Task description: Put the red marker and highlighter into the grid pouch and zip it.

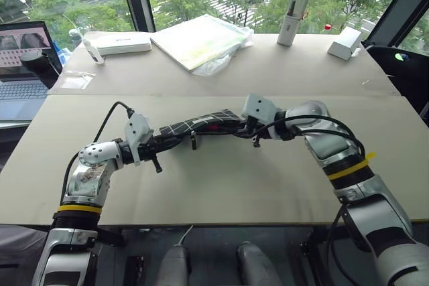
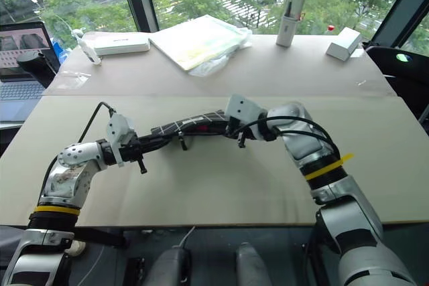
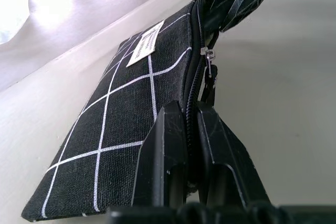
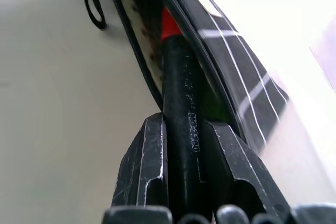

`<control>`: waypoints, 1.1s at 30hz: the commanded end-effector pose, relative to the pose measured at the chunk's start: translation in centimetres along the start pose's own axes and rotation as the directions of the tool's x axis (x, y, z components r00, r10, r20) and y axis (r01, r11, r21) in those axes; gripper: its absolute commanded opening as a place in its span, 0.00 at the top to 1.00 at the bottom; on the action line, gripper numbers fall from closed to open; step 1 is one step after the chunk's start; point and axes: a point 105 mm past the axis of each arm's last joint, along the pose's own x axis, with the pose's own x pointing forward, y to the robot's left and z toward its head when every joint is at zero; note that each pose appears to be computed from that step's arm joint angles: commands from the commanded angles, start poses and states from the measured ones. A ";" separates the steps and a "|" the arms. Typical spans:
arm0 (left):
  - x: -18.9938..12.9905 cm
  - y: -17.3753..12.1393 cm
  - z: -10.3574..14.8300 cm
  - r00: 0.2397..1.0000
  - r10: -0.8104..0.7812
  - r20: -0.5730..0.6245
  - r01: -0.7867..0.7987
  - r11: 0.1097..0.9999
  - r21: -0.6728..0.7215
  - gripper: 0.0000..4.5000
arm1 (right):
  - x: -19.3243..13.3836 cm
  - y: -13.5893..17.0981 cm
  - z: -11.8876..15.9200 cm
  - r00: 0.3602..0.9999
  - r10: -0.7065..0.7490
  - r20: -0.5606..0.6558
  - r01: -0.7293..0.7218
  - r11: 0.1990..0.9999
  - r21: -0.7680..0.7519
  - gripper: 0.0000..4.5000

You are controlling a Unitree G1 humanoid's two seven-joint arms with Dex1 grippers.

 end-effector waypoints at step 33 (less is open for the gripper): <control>-0.3 0.3 1.1 0.999 0.004 0.044 -0.004 1.000 0.004 1.00 | -9.4 2.3 5.7 0.818 0.071 0.571 -0.201 0.965 0.167 0.01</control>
